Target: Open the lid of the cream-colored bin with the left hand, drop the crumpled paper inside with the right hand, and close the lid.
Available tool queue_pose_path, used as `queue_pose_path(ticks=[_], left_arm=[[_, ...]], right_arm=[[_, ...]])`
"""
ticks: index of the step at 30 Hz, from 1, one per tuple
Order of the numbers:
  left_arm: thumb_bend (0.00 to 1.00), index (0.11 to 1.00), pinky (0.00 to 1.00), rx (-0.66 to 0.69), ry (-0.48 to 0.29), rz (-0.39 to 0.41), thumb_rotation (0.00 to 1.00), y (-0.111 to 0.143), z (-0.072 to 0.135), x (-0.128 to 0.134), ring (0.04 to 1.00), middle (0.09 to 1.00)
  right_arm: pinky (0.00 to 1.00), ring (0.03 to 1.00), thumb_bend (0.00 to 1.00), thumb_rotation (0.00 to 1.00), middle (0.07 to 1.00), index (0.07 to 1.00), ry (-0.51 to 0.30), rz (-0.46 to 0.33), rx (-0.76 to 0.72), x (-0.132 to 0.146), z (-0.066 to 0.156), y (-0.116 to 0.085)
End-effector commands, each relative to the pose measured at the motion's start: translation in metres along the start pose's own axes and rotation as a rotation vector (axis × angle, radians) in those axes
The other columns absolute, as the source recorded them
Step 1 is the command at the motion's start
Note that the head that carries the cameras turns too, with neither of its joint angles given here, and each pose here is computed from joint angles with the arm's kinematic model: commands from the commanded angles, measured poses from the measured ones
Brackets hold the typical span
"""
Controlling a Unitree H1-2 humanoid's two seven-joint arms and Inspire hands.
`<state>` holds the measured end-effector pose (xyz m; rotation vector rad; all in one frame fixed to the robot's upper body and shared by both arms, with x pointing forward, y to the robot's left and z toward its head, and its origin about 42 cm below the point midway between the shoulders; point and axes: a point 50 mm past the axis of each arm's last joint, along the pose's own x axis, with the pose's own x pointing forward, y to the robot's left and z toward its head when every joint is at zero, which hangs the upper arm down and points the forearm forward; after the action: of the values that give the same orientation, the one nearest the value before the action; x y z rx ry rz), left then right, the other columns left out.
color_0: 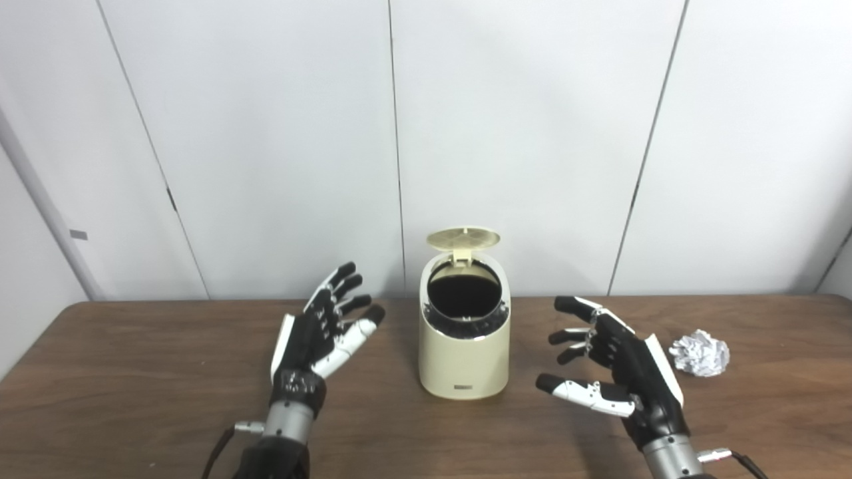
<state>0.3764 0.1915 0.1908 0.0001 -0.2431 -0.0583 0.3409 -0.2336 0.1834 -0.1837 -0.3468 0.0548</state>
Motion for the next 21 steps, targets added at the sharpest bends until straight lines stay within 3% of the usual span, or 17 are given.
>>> queue_pose_path(ticks=[1,6,14,21], left_arm=[[0.78,0.937,0.66,0.014,-0.084,0.006,0.40,-0.001,0.011,0.003,0.817,0.900],[0.81,0.934,0.65,-0.009,-0.067,0.015,0.40,-0.003,-0.003,-0.006,0.833,0.909],[0.80,0.936,0.63,-0.005,-0.068,-0.003,0.39,-0.002,-0.011,-0.008,0.821,0.901],[0.77,0.934,0.64,0.024,-0.044,-0.013,0.36,0.010,-0.017,-0.015,0.829,0.897]], right_arm=[[0.48,0.618,0.72,0.20,0.802,0.747,-0.067,-0.005,0.006,0.008,0.014,-0.004],[0.51,0.617,0.73,0.13,0.787,0.798,-0.058,-0.028,0.043,0.006,0.007,-0.009],[0.50,0.625,0.75,0.12,0.793,0.793,-0.075,-0.014,0.046,0.008,0.006,-0.009],[0.51,0.665,0.76,0.12,0.815,0.790,-0.053,0.012,-0.058,0.013,0.020,-0.029]])
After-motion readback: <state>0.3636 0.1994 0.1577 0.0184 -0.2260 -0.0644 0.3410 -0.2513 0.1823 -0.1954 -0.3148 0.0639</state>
